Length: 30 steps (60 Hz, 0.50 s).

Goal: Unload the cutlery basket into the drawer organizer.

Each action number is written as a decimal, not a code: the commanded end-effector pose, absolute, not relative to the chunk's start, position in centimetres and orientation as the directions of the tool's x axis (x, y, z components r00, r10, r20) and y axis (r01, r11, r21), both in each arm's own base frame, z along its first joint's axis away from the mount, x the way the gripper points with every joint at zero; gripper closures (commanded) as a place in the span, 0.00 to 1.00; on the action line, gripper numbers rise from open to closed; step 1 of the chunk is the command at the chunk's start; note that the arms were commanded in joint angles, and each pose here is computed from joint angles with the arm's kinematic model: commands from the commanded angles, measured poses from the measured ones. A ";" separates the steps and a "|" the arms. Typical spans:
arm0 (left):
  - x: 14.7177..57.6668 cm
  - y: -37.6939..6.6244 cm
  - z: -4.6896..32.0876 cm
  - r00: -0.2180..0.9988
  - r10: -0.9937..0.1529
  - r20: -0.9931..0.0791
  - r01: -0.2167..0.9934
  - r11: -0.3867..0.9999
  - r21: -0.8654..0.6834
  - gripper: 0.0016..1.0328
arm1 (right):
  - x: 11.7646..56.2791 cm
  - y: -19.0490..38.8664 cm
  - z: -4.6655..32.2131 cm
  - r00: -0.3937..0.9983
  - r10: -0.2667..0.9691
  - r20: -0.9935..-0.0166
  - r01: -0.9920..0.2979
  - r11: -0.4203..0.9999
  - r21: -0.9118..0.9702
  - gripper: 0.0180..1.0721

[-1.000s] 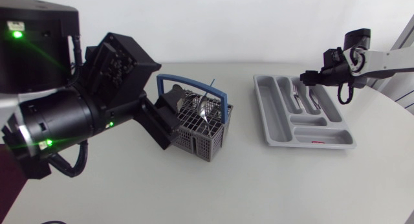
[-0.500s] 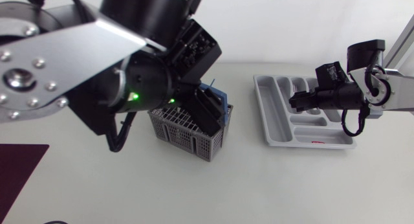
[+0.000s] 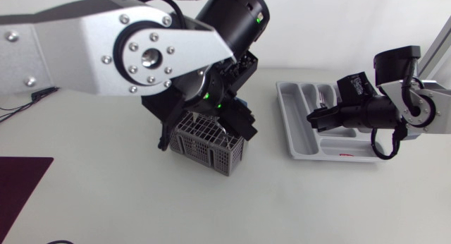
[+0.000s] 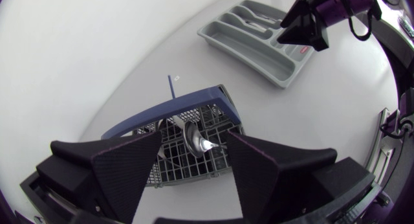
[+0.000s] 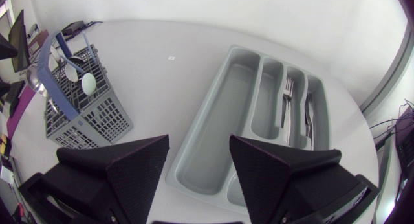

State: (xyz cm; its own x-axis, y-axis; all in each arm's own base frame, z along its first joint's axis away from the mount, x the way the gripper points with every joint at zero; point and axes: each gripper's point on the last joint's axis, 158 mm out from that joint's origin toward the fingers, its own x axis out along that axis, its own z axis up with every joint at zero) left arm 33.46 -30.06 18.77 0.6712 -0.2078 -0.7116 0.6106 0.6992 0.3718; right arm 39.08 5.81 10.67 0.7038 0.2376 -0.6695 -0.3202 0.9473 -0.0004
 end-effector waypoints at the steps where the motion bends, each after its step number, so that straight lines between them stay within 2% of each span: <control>1: 34.8 -29.6 18.7 0.670 -0.173 -0.722 0.572 0.741 0.353 0.19 | 38.0 6.3 10.1 0.685 0.249 -0.685 -0.340 0.940 0.001 0.35; 26: 35.8 -28.9 16.8 0.613 -0.127 -0.780 0.564 0.761 0.320 0.26 | 36.6 7.5 9.4 0.661 0.271 -0.699 -0.370 0.929 0.010 0.35; 30: 36.0 -28.7 16.1 0.595 -0.122 -0.795 0.565 0.766 0.305 0.27 | 36.3 8.0 9.3 0.655 0.280 -0.702 -0.382 0.924 0.012 0.32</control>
State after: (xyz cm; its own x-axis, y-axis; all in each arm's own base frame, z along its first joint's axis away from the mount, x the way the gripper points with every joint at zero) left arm 35.44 -28.61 16.54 0.6107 -0.1291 -0.7813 0.5805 0.7440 0.3309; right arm 37.50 7.39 10.21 0.6791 0.2670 -0.6838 -0.3614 0.9324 0.0051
